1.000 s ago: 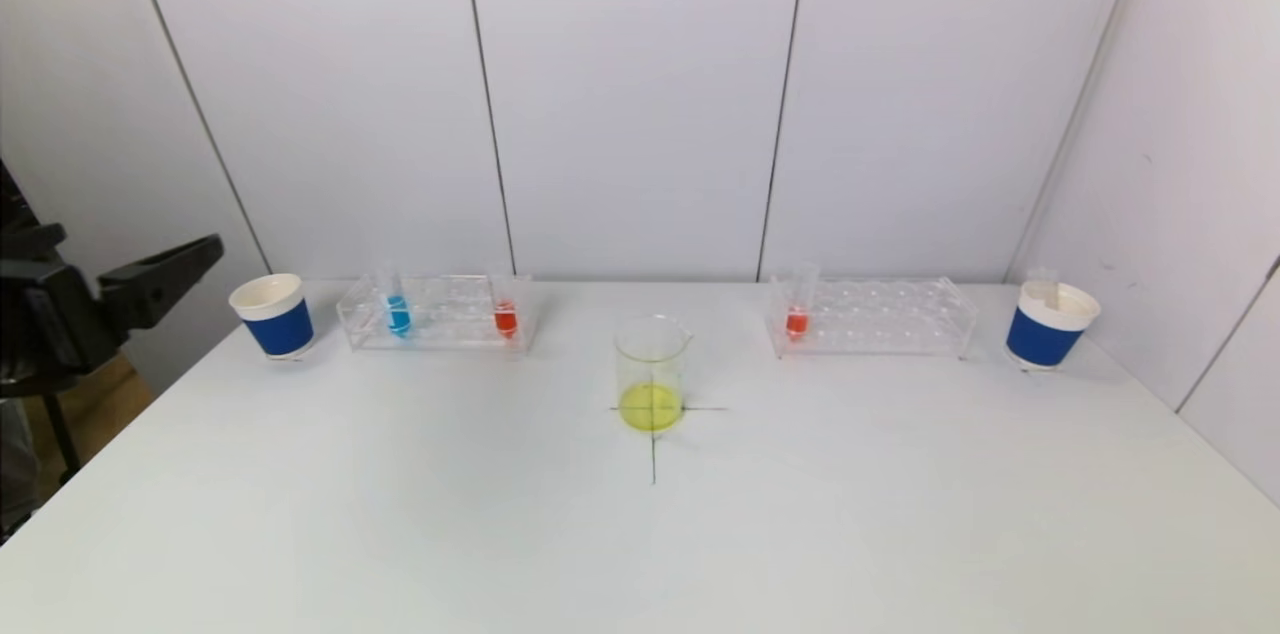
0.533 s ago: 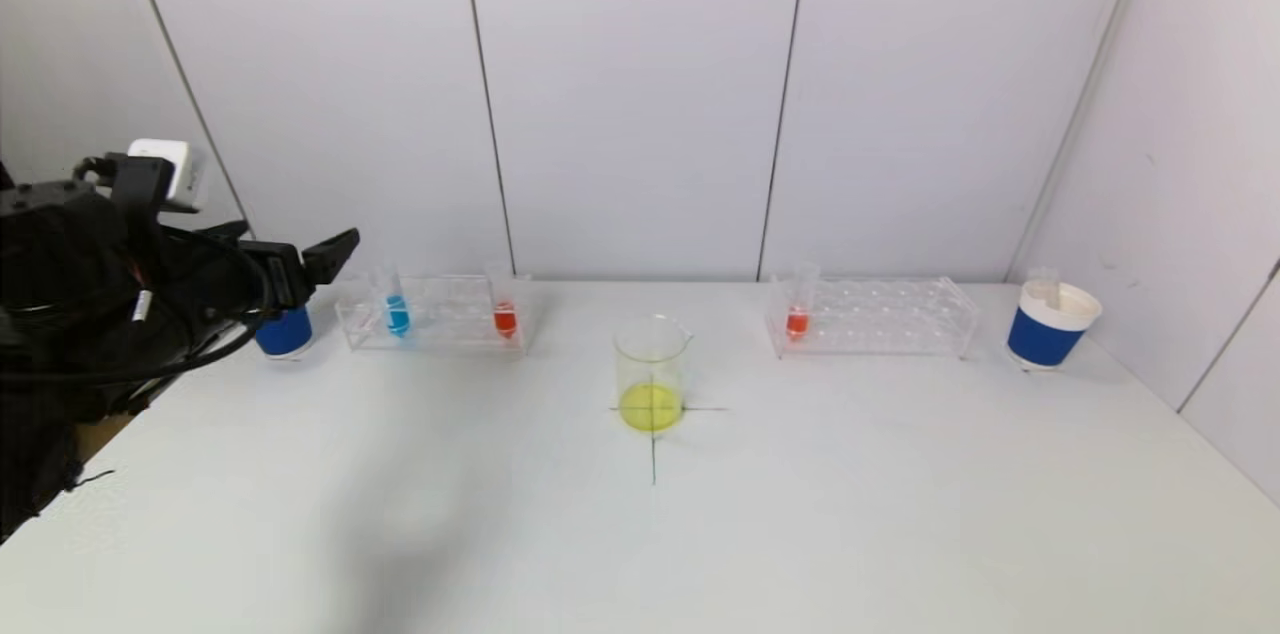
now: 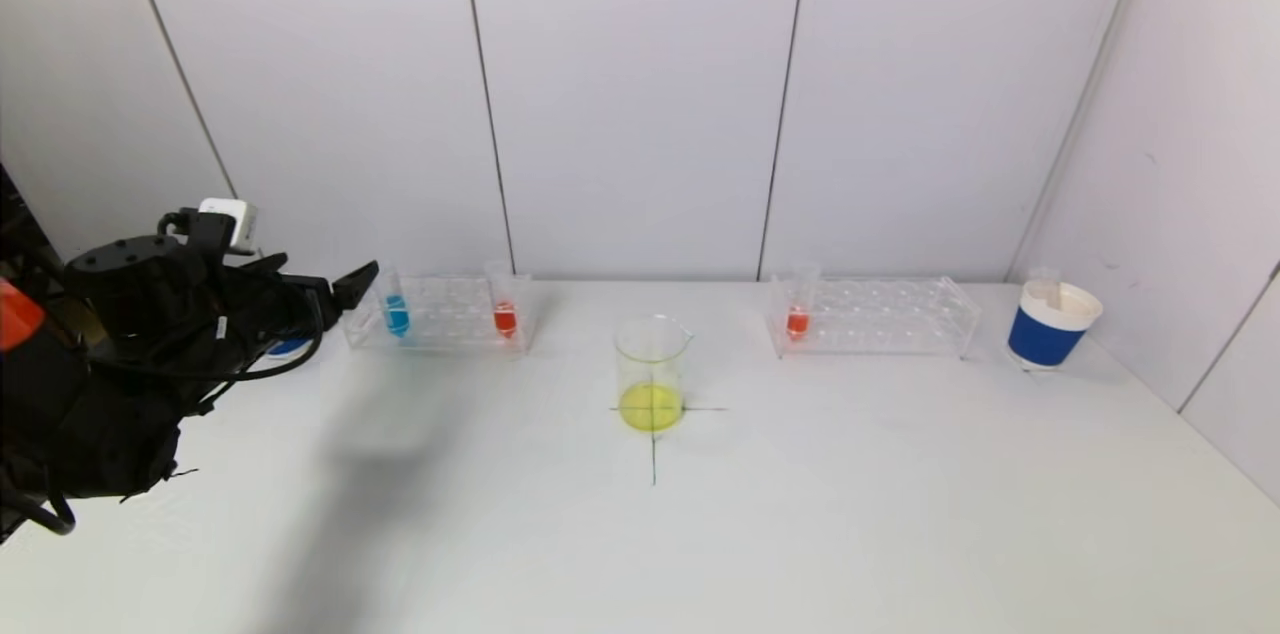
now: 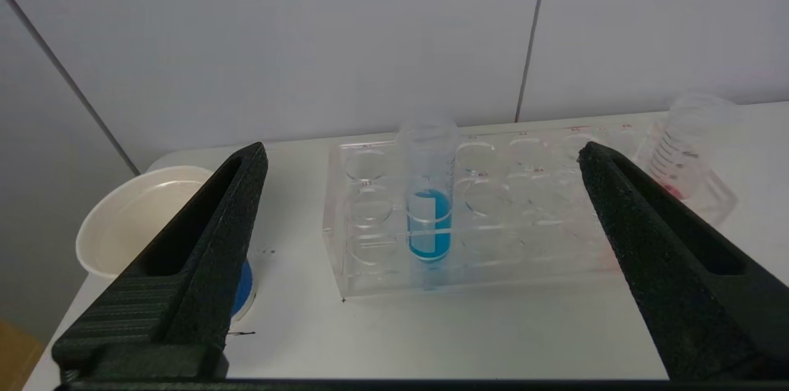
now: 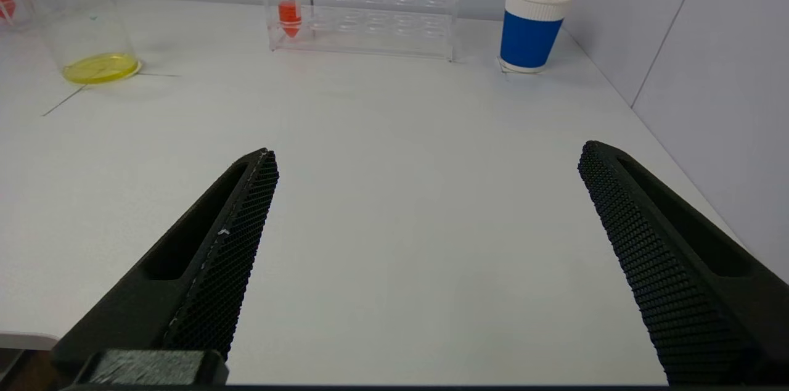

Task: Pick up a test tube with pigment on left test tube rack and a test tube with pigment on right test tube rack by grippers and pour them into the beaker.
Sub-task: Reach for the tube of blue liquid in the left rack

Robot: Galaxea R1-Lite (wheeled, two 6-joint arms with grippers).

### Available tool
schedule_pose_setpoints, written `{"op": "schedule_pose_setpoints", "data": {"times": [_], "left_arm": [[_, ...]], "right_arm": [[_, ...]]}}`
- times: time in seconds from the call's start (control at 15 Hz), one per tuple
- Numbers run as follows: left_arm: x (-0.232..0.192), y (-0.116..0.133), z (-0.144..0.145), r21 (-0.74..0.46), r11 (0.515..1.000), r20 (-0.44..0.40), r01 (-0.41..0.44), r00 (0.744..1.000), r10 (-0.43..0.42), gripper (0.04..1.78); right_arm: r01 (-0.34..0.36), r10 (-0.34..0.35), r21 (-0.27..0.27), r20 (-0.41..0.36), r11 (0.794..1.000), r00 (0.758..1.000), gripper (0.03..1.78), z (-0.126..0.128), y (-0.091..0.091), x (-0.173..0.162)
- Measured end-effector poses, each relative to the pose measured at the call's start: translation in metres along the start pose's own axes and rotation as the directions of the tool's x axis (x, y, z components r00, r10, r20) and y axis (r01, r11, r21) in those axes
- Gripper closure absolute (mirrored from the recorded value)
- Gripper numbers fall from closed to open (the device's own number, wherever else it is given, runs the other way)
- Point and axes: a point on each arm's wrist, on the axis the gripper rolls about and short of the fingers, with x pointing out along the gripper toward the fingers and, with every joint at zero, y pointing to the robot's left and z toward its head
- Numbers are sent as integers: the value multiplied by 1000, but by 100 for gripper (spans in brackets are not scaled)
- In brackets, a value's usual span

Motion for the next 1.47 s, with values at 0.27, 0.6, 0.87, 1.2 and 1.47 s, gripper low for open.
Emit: {"op": "schedule_pose_setpoints", "data": {"times": [0.27,0.6,0.87,1.2,1.47], "left_arm": [[10,3,-14,-3,1000,-28,0,1000,0,6],[26,6,-26,-6,1000,-40,0,999,0,6],[37,7,-34,-5,1000,-46,1,999,-1,6],[44,8,-40,-5,1000,-51,3,999,-3,6],[48,7,-42,-4,1000,-48,6,999,-6,6]], "right_arm": [[0,0,0,0,1000,1000,4,0,0,0],[0,0,0,0,1000,1000,4,0,0,0],[0,0,0,0,1000,1000,4,0,0,0],[0,0,0,0,1000,1000,4,0,0,0],[0,0,0,0,1000,1000,4,0,0,0]]}}
